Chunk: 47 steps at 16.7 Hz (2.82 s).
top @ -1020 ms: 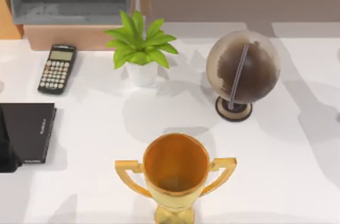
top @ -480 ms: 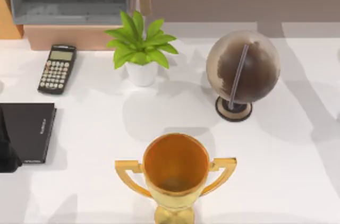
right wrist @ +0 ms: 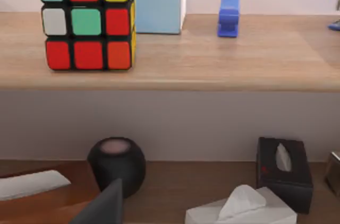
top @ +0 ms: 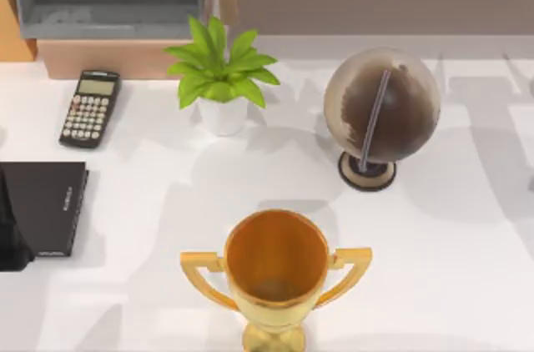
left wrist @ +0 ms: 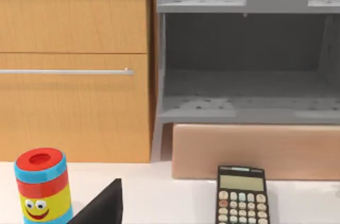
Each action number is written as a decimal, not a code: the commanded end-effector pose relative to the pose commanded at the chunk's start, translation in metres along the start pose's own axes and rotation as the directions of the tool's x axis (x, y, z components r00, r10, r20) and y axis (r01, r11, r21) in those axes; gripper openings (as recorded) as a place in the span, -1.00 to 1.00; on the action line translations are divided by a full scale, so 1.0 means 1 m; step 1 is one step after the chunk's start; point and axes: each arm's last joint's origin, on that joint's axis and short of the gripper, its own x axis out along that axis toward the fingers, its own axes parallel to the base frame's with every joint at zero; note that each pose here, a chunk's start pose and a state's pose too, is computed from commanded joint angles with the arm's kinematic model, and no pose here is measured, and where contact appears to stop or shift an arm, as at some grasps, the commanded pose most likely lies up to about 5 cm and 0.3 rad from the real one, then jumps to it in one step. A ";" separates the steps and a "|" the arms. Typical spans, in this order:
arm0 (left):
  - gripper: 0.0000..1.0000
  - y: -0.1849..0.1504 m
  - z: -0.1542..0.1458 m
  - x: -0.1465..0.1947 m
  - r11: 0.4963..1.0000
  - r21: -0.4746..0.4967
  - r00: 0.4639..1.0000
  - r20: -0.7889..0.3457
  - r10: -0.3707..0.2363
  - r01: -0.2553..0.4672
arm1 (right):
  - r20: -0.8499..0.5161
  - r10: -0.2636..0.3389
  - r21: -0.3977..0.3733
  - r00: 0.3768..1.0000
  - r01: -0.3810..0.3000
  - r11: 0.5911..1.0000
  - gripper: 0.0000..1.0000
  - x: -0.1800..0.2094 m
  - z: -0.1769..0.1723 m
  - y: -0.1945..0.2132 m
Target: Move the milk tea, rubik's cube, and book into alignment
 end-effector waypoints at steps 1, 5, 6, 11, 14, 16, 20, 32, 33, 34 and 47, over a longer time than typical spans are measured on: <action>1.00 0.000 0.000 0.000 1.000 0.000 1.000 0.000 0.000 0.000 | 0.001 0.001 0.000 1.000 -0.001 1.000 1.00 -0.019 -0.011 -0.007; 1.00 0.000 0.000 0.000 1.000 0.000 1.000 0.000 0.000 0.000 | 0.007 0.004 0.005 1.000 -0.004 1.000 1.00 -0.093 -0.085 -0.027; 1.00 0.000 0.000 0.000 1.000 0.000 1.000 0.000 0.000 0.000 | 0.007 0.006 0.006 1.000 -0.006 1.000 1.00 -0.106 -0.107 -0.030; 1.00 0.000 0.000 0.000 1.000 0.000 1.000 0.000 0.000 0.000 | 0.002 0.014 0.010 1.000 -0.014 1.000 1.00 -0.131 -0.194 -0.037; 1.00 0.000 0.000 0.000 1.000 0.000 1.000 0.000 0.000 0.000 | 0.001 0.017 0.011 1.000 -0.017 1.000 1.00 -0.132 -0.217 -0.038; 1.00 0.000 0.000 0.000 1.000 0.000 1.000 0.000 0.000 0.000 | 0.001 0.017 0.011 1.000 -0.017 1.000 1.00 -0.132 -0.219 -0.038; 1.00 0.000 0.000 0.000 1.000 0.000 1.000 0.000 0.000 0.000 | 0.001 0.017 0.011 1.000 -0.017 1.000 1.00 -0.132 -0.219 -0.038; 1.00 -0.012 0.138 0.086 1.000 -0.017 0.997 0.070 -0.016 0.017 | 0.001 0.017 0.011 1.000 -0.017 1.000 1.00 -0.132 -0.219 -0.038; 1.00 -0.015 0.143 0.108 1.000 -0.016 0.999 0.051 -0.016 0.017 | 0.001 0.017 0.011 1.000 -0.017 1.000 1.00 -0.132 -0.219 -0.038; 1.00 -0.019 0.145 0.132 1.000 -0.015 0.999 0.031 -0.016 0.017 | 0.001 0.017 0.011 1.000 -0.017 1.000 1.00 -0.132 -0.219 -0.038; 1.00 -0.066 0.088 0.328 1.000 -0.020 1.000 -0.005 -0.017 0.017 | 0.001 0.017 0.011 1.000 -0.017 1.000 1.00 -0.132 -0.219 -0.038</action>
